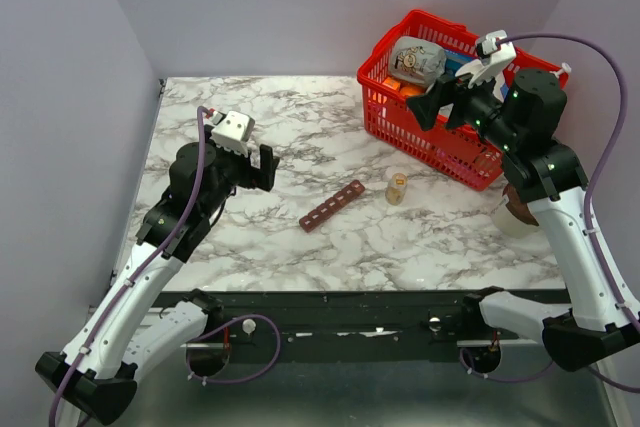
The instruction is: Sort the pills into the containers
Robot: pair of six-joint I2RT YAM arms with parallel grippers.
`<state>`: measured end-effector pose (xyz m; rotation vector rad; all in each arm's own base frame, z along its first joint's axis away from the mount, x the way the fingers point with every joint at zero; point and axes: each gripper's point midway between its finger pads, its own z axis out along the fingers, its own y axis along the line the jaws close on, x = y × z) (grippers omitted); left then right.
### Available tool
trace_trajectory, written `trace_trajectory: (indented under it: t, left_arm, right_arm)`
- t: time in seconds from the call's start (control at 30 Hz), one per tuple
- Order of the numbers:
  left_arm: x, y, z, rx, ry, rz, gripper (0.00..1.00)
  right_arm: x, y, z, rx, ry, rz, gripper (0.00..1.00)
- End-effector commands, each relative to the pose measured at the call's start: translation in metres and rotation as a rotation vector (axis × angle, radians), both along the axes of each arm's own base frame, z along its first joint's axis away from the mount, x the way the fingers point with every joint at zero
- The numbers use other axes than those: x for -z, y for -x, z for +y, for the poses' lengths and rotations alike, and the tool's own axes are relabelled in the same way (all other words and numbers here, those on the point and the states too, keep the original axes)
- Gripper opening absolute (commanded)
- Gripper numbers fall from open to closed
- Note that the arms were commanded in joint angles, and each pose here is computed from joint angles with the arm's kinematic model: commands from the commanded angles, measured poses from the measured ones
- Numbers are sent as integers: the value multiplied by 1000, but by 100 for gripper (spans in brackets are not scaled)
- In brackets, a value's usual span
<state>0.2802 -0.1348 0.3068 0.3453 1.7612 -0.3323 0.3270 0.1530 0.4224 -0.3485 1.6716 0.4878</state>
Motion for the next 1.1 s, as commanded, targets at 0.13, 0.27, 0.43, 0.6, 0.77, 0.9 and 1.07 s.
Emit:
trace_trajectory:
  t: [0.13, 0.27, 0.43, 0.6, 0.77, 0.9, 1.07]
  left_arm:
    - [12, -7, 16, -90, 17, 47, 99]
    - [20, -17, 36, -150, 80, 94, 99]
    - [34, -20, 46, -124, 156, 172, 99]
    - [81, -13, 17, 61, 168, 400, 99]
    - [142, 2, -3, 110, 71, 587, 99]
    - [179, 20, -28, 170, -101, 636, 99]
    - [203, 23, -51, 214, -201, 602, 99]
  right_arm:
    - [2, 5, 14, -117, 39, -32, 100]
    - [4, 19, 30, -274, 109, -79, 100]
    - [30, 52, 52, -579, 232, -121, 100]
    - [80, 73, 67, -800, 308, -138, 100]
    - [146, 82, 79, -1000, 511, -256, 100]
    - [179, 90, 87, -1112, 552, -295, 100]
    - [193, 86, 94, -1152, 519, -263, 100]
